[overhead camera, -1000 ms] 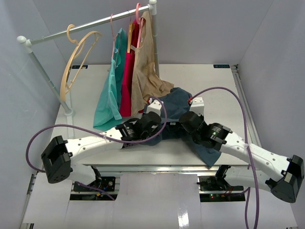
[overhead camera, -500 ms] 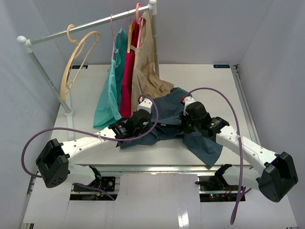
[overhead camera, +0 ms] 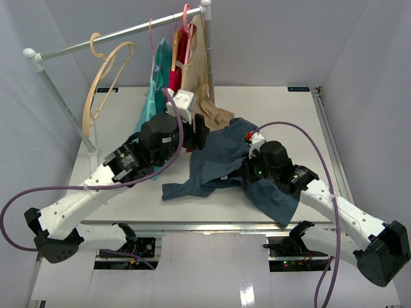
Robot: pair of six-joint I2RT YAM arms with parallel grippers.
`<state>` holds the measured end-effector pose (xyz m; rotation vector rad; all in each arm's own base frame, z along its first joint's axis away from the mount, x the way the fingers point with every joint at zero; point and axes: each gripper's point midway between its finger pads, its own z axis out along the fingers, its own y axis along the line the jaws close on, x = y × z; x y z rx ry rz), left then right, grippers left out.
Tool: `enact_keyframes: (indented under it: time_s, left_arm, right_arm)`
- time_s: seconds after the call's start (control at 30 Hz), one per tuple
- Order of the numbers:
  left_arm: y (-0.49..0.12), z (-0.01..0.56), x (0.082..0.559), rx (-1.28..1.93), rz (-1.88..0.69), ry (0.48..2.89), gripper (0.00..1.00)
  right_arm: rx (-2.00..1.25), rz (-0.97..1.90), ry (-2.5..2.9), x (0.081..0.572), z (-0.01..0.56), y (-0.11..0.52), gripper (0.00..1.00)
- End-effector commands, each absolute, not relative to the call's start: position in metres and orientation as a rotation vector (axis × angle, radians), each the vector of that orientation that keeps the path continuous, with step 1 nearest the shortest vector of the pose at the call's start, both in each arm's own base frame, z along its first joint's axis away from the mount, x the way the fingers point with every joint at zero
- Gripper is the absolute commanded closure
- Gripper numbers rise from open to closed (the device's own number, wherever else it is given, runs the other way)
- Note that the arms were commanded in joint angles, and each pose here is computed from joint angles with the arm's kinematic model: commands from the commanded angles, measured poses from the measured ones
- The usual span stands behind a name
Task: Place the t-shirt on the hanger
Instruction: Pick up the hanger from the clothesline.
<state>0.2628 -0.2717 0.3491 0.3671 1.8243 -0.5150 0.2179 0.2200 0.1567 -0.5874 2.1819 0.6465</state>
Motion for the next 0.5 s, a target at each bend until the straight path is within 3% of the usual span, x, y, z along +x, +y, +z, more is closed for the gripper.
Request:
enact_keyframes:
  time_s: [0.0,0.27,0.37,0.47]
  left_arm:
    - [-0.197,0.412,0.270,0.271,-0.178,1.777,0.28]
    - [-0.082,0.489,0.266,-0.011,0.347,1.614,0.26]
    - [-0.032,0.536,0.247,-0.242,0.412,1.381,0.26]
    - [-0.012,0.545,0.234,-0.212,0.489,1.372,0.26]
  right_arm:
    - [-0.636,0.738,2.096,0.215,0.171,0.232,0.92]
    - [-0.655,0.773,2.062,0.211,0.177,0.235,0.92]
    - [-0.667,0.794,2.046,0.208,0.180,0.236,0.92]
    - [-0.672,0.817,2.021,0.205,0.184,0.237,0.92]
